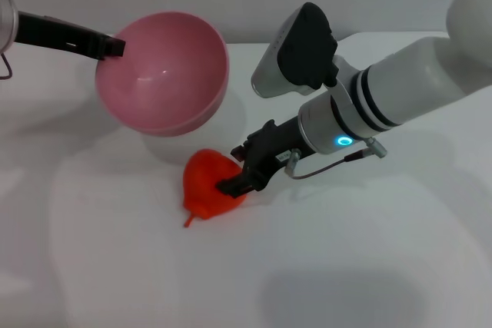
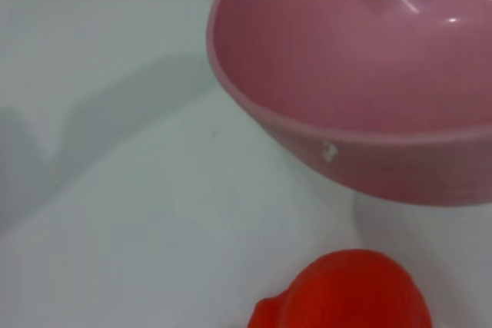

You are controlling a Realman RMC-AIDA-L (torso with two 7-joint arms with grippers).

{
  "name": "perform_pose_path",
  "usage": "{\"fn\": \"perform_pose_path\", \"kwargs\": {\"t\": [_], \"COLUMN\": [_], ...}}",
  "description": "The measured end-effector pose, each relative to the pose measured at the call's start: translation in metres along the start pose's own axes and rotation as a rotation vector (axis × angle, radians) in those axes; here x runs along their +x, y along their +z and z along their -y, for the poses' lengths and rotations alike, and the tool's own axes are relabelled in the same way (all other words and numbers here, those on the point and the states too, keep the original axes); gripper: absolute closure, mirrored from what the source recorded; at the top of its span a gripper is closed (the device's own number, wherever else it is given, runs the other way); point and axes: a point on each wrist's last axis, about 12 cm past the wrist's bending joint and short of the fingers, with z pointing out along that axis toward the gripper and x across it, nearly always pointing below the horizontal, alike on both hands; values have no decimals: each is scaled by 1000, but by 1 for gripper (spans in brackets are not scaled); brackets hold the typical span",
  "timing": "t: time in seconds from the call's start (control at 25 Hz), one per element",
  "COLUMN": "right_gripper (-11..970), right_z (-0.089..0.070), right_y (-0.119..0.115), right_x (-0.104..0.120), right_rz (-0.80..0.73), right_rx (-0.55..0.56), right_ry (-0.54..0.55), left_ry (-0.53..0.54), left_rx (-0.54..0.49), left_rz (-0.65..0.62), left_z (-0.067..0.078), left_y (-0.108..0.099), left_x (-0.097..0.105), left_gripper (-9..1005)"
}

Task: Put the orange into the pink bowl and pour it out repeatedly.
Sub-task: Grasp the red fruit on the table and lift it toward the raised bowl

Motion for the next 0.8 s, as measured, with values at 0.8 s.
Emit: {"fn": "perform_pose_path", "kwargs": {"t": [0.8], "right_gripper": [388], "right_z": [1], "right_y": [11], "right_x": [10], "right_rz": [29], "right_rx": [10], "right_ry": [42], "left_ry": [7], "left_rx": [17], "left_rz": [-3], "left_z": [5], "left_y": [1], "left_x": [-1], "left_gripper": [955]}}
